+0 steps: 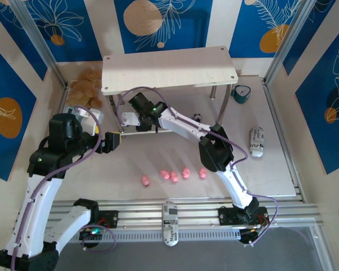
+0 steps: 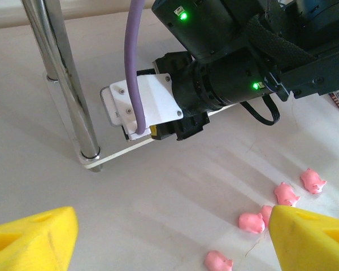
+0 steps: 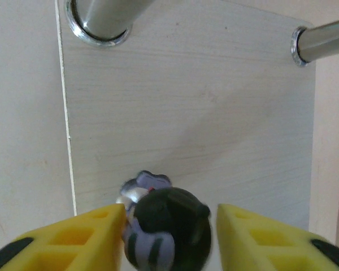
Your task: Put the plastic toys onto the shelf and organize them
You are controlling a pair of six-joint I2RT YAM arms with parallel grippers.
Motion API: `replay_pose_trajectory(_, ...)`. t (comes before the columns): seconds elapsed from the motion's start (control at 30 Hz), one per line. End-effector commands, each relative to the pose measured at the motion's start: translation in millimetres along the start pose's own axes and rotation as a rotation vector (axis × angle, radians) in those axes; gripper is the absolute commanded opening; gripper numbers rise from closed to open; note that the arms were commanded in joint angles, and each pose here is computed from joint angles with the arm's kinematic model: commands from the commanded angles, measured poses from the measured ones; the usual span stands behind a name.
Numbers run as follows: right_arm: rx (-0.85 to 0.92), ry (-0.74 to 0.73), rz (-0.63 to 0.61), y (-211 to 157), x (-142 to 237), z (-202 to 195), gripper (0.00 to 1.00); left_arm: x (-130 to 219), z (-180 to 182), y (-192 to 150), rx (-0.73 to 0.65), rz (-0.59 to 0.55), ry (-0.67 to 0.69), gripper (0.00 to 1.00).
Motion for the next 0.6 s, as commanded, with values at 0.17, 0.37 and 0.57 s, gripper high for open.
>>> replay_pose_trajectory(0.17, -0.013, -0.006, -0.015, 7.4, -3.8, -2.6, 0.49, 1.0, 1.6, 3.0, -0.014, -0.026, -0.011, 0.87)
replay_pose_trajectory(0.37, -0.014, -0.008, -0.015, 7.2, -3.6, -3.6, 0.49, 0.9, 2.6, 3.6, -0.011, -0.028, -0.012, 0.86)
replay_pose_trajectory(0.57, -0.013, -0.009, -0.019, 8.8, -2.4, -4.1, 0.50, 0.1, 3.7, 3.0, -0.008, -0.025, -0.015, 0.86)
Point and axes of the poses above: each hand's point on the last joint's axis, 136 mm out from that joint toward the fingers, its own x axis back along the fingers, its own z axis along the line the jaws close on, y = z × x, the point moved 5 cm from there along x, back along the fingers
